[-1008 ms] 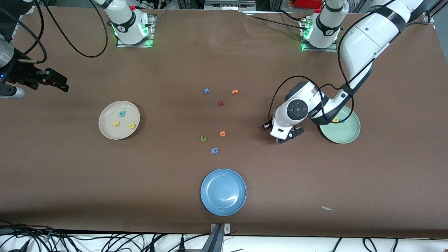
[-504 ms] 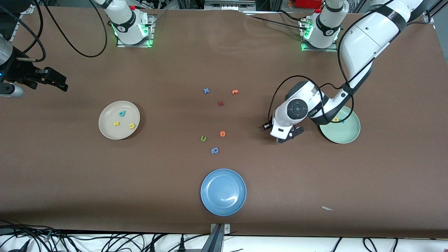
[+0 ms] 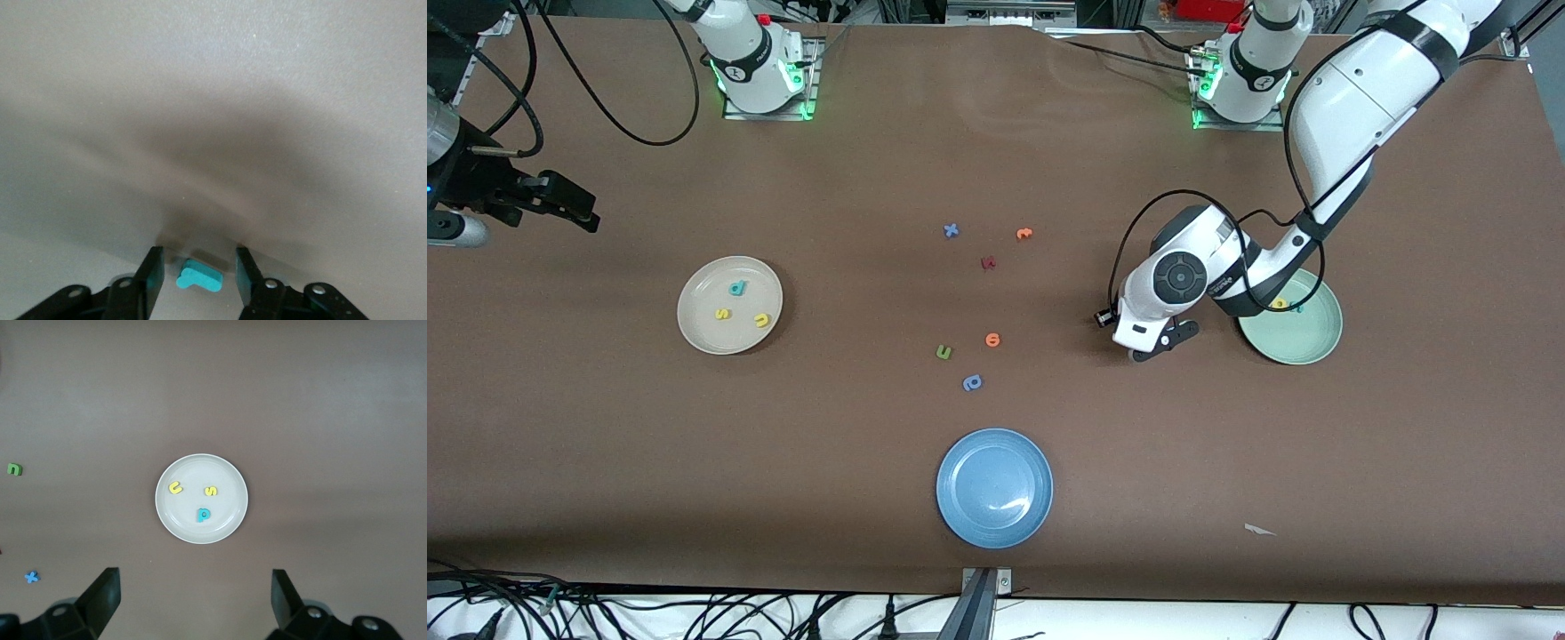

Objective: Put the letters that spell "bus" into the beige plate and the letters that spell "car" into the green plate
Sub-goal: 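Carry the teal letter to the green plate with the left gripper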

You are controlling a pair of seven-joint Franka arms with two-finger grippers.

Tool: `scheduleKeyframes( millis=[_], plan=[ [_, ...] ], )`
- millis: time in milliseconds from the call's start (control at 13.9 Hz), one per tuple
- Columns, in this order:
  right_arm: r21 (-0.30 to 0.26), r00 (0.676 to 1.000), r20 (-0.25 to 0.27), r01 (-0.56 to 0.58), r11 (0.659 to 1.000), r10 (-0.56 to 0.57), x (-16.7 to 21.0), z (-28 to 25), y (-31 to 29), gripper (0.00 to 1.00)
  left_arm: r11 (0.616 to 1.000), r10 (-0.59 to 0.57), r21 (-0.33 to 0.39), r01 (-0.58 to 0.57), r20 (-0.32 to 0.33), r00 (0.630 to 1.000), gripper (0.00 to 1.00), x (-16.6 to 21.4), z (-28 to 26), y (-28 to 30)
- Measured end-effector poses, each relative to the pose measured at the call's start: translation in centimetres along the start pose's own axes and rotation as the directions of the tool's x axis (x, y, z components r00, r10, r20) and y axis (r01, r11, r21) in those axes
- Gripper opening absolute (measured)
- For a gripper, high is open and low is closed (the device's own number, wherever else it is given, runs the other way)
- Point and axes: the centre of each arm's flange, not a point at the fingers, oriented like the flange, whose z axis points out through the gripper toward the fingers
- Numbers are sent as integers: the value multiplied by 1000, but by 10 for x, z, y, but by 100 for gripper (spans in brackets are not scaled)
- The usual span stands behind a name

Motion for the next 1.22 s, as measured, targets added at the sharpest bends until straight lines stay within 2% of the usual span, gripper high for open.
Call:
scheduleKeyframes(
  millis=[288,504,648,792,936,1224],
  plan=[
    [0,1000,0,0,1000,0,0,0,0,100,1000,3,7,-3,4,1000,55,-2,0,0],
    [0,1000,0,0,1000,0,0,0,0,100,1000,7,9,-7,6,1000,52,-5,1,1],
    [0,1000,0,0,1000,0,0,0,0,100,1000,10,8,-10,6,1000,43,-6,0,3],
    [0,1000,0,0,1000,0,0,0,0,100,1000,8,8,-8,7,1000,42,-6,0,3],
    [0,1000,0,0,1000,0,0,0,0,100,1000,5,10,-5,7,1000,32,-7,-3,2],
    [0,1000,0,0,1000,0,0,0,0,100,1000,3,11,-3,9,1000,31,-7,-2,2]
  ],
)
